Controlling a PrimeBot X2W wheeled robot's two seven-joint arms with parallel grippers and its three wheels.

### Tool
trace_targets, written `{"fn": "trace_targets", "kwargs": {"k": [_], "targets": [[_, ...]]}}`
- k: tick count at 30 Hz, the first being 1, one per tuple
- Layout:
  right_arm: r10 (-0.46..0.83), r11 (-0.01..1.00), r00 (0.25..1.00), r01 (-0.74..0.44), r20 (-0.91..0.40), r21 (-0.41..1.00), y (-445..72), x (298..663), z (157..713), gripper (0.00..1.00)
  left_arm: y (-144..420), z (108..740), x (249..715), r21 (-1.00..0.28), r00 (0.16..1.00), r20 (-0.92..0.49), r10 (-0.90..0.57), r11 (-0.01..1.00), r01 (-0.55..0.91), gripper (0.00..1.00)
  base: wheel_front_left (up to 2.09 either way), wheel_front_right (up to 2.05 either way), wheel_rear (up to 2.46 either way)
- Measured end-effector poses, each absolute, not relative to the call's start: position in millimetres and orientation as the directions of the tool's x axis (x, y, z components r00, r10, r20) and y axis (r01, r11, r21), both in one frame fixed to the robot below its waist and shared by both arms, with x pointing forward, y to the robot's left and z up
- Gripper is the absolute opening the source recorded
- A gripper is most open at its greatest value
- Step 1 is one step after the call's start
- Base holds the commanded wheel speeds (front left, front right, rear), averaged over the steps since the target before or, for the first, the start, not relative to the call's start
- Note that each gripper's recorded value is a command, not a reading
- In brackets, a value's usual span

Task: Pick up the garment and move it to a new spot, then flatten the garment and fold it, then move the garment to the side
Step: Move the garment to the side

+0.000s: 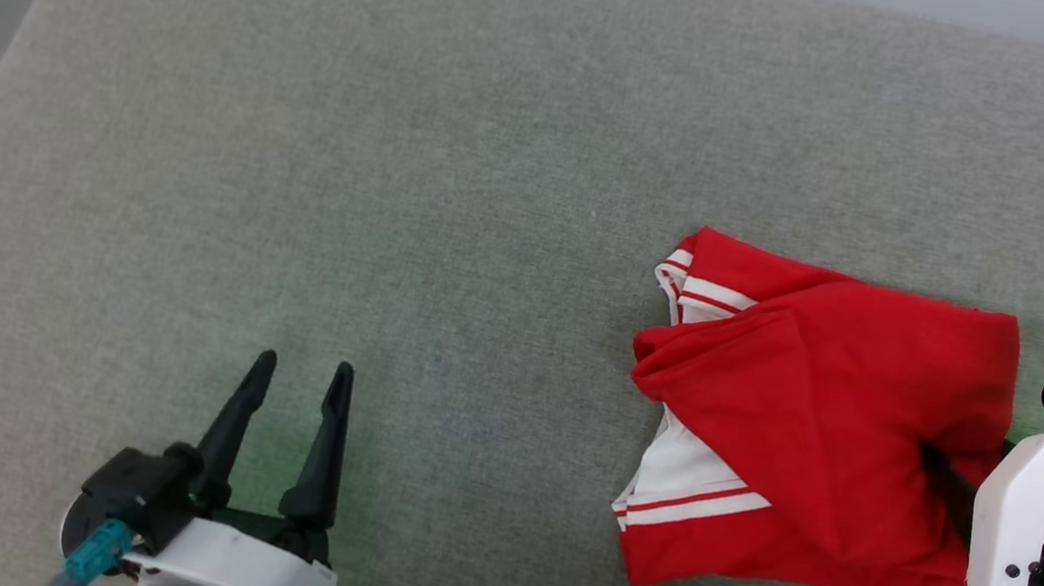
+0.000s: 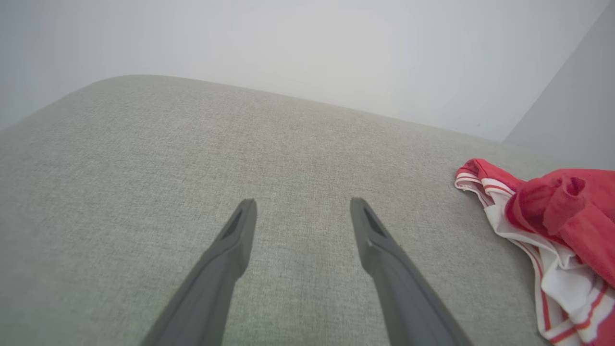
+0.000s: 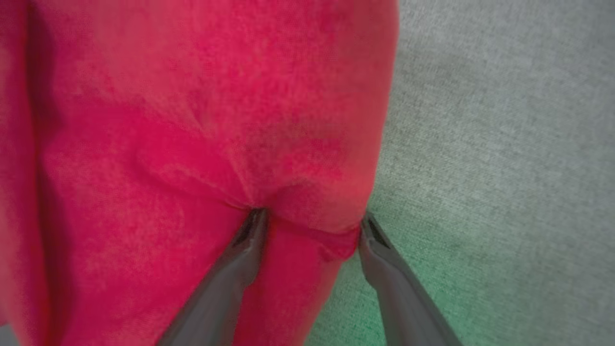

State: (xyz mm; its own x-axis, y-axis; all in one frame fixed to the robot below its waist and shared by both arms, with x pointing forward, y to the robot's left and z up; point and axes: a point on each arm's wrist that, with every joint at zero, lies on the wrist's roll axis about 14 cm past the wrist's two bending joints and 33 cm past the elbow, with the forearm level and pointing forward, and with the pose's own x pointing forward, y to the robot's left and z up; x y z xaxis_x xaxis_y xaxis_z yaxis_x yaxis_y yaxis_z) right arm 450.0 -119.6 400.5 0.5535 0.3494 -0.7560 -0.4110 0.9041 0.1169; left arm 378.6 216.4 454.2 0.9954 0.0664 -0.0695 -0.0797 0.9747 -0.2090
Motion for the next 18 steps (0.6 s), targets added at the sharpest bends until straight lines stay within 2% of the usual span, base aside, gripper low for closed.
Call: {"fn": "trace_targets", "kwargs": {"k": [1,9,18], "targets": [[0.353,0.903,0.554,-0.412,-0.754,0.121,-118.1,450.8,399.3,0.0,216.5,453.0,379.0,-0.208,0.995,-0.073,0.067,0.975,-0.081,1.0,0.0,0.0,0.0],[0.37,0.912,0.603,-0.379,-0.707,0.154,-115.6,456.6,404.6,0.0,216.2,453.1,381.8,-0.204,0.996,-0.07,0.063,0.976,-0.076,1.0,0.0,0.0,0.0],[0.347,0.937,0.723,-0.292,-0.597,0.191,-139.2,461.1,431.9,0.0,195.7,464.1,396.1,-0.202,1.0,-0.026,-0.014,0.979,0.008,1.0,0.0,0.0,0.0]]}}
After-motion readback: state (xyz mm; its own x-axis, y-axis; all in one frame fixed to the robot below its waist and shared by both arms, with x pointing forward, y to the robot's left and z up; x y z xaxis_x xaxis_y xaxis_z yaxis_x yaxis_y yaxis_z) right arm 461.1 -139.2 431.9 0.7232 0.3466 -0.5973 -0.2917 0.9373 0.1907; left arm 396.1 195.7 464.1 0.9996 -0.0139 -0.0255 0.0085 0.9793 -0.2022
